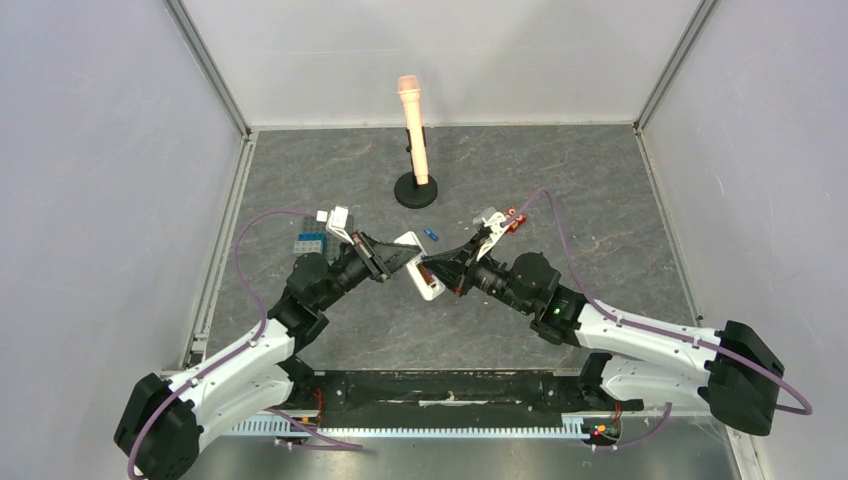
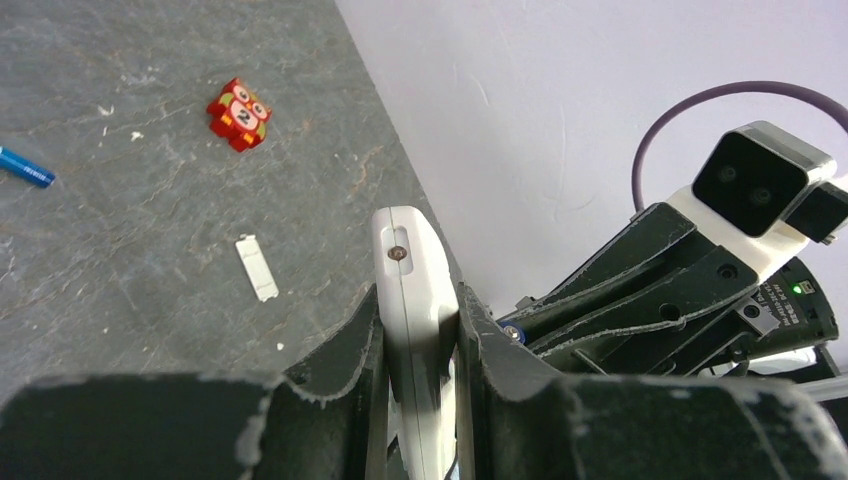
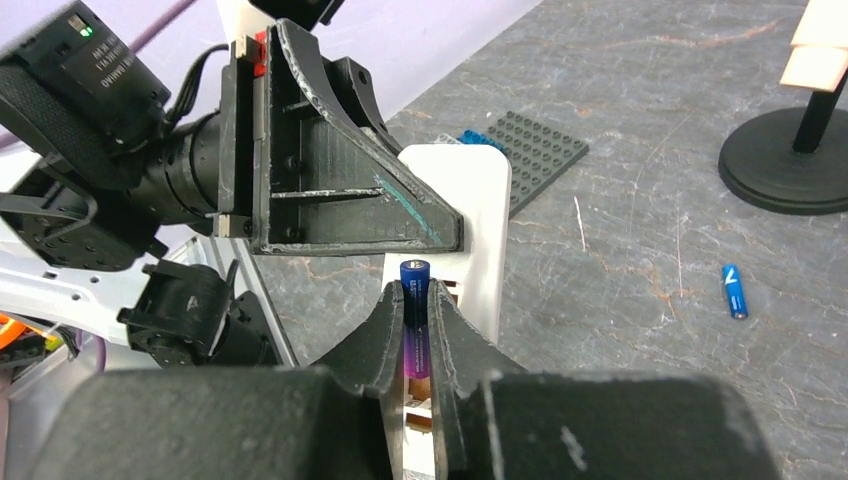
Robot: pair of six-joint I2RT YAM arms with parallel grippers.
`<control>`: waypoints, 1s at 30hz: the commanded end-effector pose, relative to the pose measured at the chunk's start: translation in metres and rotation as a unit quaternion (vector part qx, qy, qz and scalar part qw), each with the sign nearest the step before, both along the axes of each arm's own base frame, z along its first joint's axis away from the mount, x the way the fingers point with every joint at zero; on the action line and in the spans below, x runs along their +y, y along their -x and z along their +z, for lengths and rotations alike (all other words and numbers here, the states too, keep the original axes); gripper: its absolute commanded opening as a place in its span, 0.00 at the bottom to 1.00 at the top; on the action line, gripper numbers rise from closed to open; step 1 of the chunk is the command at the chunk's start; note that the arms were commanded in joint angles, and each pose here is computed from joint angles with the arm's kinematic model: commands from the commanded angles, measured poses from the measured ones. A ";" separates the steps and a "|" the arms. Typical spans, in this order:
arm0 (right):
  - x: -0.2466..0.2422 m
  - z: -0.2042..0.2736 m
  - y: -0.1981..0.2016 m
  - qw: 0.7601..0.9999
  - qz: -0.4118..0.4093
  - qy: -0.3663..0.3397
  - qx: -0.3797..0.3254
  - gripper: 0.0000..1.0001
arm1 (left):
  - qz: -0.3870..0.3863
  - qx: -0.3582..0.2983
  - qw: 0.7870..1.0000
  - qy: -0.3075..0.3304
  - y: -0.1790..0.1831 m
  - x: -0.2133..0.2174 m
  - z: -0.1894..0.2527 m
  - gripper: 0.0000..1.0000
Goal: Load the batteries into the remote control
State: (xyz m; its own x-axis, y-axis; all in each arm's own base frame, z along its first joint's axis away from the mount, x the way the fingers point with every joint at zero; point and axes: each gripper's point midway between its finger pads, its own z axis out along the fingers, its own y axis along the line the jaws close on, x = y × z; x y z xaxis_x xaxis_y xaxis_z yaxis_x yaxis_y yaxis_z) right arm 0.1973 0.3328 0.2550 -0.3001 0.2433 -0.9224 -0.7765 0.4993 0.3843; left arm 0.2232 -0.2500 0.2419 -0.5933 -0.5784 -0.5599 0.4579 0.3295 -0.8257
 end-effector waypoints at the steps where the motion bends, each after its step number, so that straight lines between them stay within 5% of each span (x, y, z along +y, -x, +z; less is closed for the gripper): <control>1: 0.002 0.005 -0.002 1.000 0.001 -0.010 -0.025 0.01 | 0.005 0.005 1.000 0.007 -0.002 0.001 0.017 0.02; 30: -0.001 -0.046 -0.003 0.999 -0.001 0.045 -0.013 0.05 | 0.013 0.077 0.997 0.013 -0.004 0.001 0.024 0.02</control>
